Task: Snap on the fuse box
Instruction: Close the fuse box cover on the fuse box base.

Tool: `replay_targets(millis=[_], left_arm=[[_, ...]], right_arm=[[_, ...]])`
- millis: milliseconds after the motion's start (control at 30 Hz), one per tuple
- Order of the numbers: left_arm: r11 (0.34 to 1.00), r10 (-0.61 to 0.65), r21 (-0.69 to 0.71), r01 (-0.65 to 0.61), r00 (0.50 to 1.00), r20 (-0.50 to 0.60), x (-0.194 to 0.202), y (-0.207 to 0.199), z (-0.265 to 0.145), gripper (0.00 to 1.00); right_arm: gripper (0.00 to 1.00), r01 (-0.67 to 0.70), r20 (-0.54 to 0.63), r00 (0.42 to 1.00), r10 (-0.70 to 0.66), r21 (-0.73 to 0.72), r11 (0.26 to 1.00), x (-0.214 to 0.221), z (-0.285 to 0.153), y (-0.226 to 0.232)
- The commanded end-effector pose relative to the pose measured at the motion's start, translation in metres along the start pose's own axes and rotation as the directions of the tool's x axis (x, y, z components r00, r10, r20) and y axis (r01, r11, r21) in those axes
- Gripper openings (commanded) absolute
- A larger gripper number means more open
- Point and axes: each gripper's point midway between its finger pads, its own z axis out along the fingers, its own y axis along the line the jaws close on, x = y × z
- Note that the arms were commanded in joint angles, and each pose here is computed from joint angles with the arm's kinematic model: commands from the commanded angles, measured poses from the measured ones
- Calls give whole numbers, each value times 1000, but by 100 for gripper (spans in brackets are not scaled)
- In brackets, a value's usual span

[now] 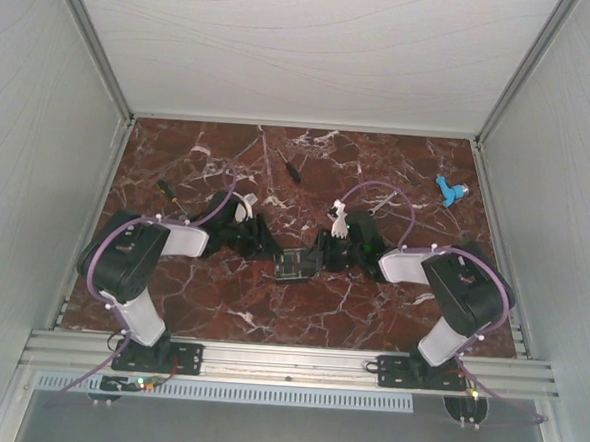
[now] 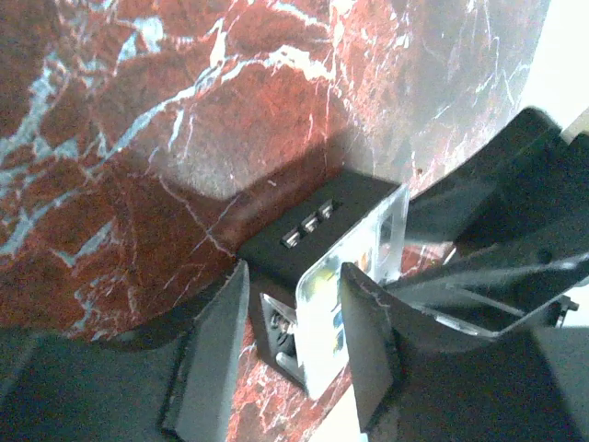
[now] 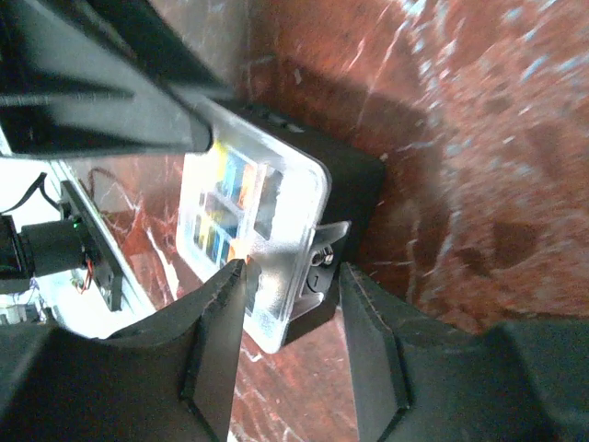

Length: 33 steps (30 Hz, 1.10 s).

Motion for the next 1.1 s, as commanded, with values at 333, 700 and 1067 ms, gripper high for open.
replay_targets(millis=[333,700,1067], left_arm=[[994,104,-34,-100,982,156,-13,-18,-28,65],[995,80,48,-82,996,36,39,-23,-23,46],[999,38,6,-38,999,-4,62,-5,-22,35]], right_arm=[[45,-50,-9,999,49,-34,998,23,-17,23],[36,-80,-36,996,78,-53,995,34,-12,19],[28,-113,-84,990,111,-17,993,47,-8,8]])
